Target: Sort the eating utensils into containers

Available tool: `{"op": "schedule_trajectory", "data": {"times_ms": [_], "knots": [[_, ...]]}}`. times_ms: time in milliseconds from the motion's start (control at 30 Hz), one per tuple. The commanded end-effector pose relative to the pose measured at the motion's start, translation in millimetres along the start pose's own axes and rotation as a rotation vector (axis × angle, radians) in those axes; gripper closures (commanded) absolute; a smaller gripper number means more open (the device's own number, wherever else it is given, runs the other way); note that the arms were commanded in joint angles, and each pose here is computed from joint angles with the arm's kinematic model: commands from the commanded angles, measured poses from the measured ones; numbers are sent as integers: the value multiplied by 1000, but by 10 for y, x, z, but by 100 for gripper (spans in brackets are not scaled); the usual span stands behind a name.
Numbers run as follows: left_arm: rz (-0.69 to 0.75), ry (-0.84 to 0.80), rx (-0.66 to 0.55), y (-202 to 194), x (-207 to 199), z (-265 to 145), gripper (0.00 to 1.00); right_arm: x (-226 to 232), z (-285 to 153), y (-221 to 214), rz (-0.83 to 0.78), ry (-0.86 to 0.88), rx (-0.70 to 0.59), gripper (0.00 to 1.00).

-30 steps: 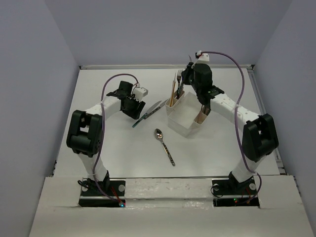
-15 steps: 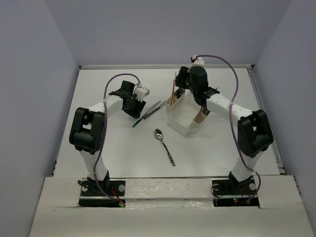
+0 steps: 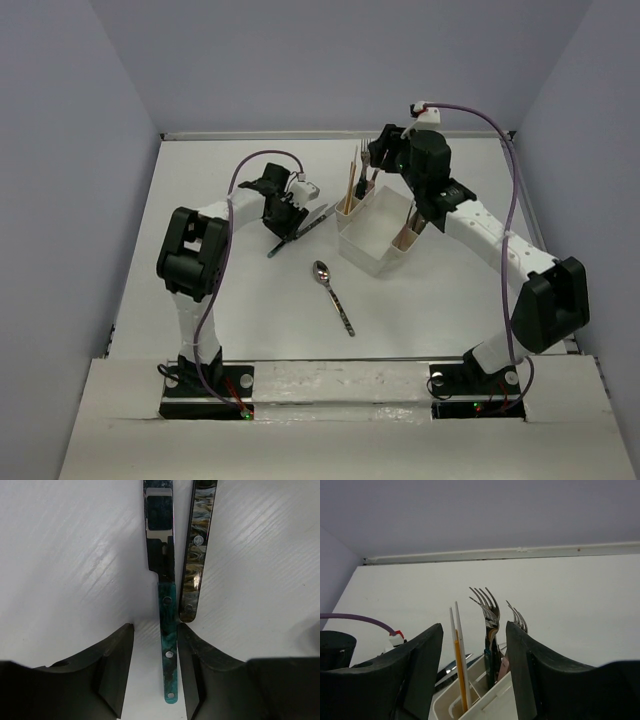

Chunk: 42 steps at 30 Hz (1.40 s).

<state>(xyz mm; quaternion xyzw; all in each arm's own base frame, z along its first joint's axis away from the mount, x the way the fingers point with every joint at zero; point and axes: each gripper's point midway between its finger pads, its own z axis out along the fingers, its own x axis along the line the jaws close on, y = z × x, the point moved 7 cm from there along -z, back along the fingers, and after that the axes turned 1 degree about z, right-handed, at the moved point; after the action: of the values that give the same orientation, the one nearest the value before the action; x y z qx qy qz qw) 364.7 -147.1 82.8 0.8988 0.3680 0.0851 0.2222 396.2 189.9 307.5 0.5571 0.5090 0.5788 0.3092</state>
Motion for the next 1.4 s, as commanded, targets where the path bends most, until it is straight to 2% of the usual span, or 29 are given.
{"op": "schedule_trajectory", "data": {"times_ms": [0,100,167,367,467,567,733,800,900,1033,1200,1367], "knots": [[16,-31,144,-272,-26,88,50,-23,-214,271,-28,-18,-77,41],[17,-31,188,-376,-31,93,59,-33,-285,343,-42,-24,-97,40],[19,-34,211,-470,-36,80,60,-35,-356,418,-43,-29,-118,40],[26,4,249,-621,27,62,73,-97,-459,464,-48,-68,-143,39],[26,12,268,-681,45,70,83,-115,-488,454,-50,-74,-145,39],[6,25,293,-804,127,85,100,-143,-520,437,-51,-86,-146,39],[-58,41,294,-897,251,43,100,-159,-580,467,-52,-93,-159,39],[-81,47,233,-824,300,-24,100,-164,-601,481,-50,-96,-165,39],[-116,54,29,-521,413,-288,100,-152,-636,519,-44,-89,-175,39],[-137,53,-169,-187,497,-628,100,-106,-682,577,-31,-56,-185,40],[-130,61,-313,136,498,-990,100,-5,-740,647,-20,21,-185,41],[-104,79,-507,618,477,-1659,100,236,-773,758,-12,188,-146,40]]}}
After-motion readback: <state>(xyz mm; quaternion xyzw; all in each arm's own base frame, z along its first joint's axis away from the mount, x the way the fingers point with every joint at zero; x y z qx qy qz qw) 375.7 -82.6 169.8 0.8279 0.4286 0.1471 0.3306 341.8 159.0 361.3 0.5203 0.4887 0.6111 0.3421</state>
